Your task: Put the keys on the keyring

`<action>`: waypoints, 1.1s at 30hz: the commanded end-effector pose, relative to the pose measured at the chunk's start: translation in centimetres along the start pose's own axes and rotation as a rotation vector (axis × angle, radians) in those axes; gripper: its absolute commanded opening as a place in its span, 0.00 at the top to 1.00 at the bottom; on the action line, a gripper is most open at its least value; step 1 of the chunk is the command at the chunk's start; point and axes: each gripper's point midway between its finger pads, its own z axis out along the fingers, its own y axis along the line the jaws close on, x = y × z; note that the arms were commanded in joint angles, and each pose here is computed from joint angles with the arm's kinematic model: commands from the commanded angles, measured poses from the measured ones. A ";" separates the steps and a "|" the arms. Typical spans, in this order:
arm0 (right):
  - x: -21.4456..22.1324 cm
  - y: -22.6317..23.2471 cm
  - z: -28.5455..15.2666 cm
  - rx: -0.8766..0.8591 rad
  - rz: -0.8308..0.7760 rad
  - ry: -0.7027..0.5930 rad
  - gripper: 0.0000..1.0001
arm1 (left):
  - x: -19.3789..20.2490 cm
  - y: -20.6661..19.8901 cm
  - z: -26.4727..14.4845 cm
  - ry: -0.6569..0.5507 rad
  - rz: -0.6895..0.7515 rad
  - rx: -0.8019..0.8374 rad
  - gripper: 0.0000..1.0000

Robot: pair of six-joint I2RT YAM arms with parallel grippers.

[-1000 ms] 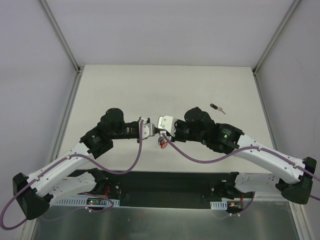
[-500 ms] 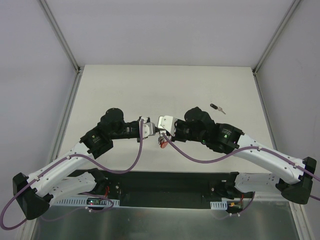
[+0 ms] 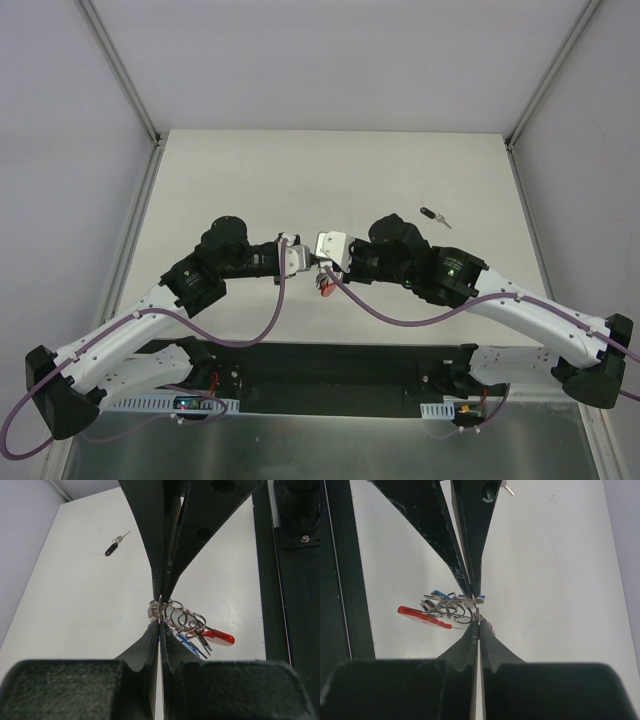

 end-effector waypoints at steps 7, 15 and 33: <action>-2.8 -0.9 -0.8 0.029 -0.006 -0.104 0.99 | -1.4 0.4 0.0 -0.047 0.030 -0.017 1.00; -2.4 -1.3 -1.1 0.058 -0.002 -0.092 0.99 | -1.4 0.7 -0.1 -0.044 0.033 -0.040 1.00; -2.3 -2.0 -1.0 0.095 0.009 -0.081 0.98 | -1.7 0.0 0.0 -0.067 0.036 0.004 1.00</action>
